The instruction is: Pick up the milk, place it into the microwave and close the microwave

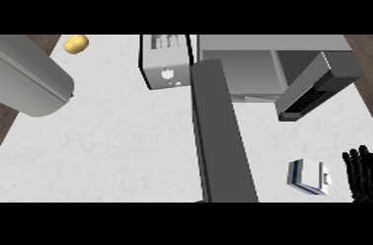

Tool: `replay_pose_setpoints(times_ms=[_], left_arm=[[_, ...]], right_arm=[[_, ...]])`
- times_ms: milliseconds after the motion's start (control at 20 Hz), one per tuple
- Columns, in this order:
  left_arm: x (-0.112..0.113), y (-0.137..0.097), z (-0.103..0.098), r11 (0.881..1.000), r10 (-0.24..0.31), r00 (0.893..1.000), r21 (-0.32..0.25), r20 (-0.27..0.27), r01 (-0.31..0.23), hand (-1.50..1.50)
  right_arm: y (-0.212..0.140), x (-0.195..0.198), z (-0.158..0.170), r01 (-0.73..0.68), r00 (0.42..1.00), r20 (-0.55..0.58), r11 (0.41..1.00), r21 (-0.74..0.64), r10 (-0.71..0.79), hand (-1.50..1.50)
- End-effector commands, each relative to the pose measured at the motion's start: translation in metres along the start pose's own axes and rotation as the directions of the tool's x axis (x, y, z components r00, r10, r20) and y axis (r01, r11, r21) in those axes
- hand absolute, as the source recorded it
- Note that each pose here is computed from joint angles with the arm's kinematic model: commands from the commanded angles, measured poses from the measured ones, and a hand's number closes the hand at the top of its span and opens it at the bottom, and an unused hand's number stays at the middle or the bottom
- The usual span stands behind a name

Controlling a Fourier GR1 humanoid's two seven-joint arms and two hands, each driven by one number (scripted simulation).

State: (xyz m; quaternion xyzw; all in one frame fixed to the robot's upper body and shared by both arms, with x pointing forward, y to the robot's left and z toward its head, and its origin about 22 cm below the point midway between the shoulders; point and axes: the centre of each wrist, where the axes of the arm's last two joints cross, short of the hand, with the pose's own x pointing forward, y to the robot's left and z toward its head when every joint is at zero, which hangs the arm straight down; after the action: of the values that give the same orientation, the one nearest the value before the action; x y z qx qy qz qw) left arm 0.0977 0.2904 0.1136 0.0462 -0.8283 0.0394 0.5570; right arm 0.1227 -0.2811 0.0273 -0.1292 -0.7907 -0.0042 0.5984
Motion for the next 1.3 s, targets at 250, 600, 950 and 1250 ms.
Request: replay_pose_setpoints(times_ms=[250, 600, 950, 1250], left_arm=[[0.006, 0.002, 0.011, 1.000, 0.005, 1.000, -0.017, -0.008, -0.005, -1.50], [-0.004, 0.006, 0.017, 1.000, 0.014, 1.000, -0.012, -0.004, -0.014, -1.50], [-0.011, 0.026, 0.006, 1.000, 0.014, 1.000, -0.007, 0.009, -0.014, -1.50], [0.009, 0.019, 0.025, 1.000, -0.011, 1.000, -0.006, 0.003, 0.011, -1.50]], right_arm=[[-0.023, -0.060, 0.003, -0.054, 0.996, -0.077, 0.996, -0.076, 0.048, -1.50], [-0.050, -0.100, 0.020, -0.050, 0.995, -0.092, 0.994, -0.097, 0.041, -1.50], [-0.032, -0.150, 0.033, -0.026, 0.994, -0.103, 0.998, -0.057, 0.020, -1.50], [-0.053, -0.171, 0.033, -0.057, 0.992, -0.112, 0.997, -0.045, 0.051, -1.50]])
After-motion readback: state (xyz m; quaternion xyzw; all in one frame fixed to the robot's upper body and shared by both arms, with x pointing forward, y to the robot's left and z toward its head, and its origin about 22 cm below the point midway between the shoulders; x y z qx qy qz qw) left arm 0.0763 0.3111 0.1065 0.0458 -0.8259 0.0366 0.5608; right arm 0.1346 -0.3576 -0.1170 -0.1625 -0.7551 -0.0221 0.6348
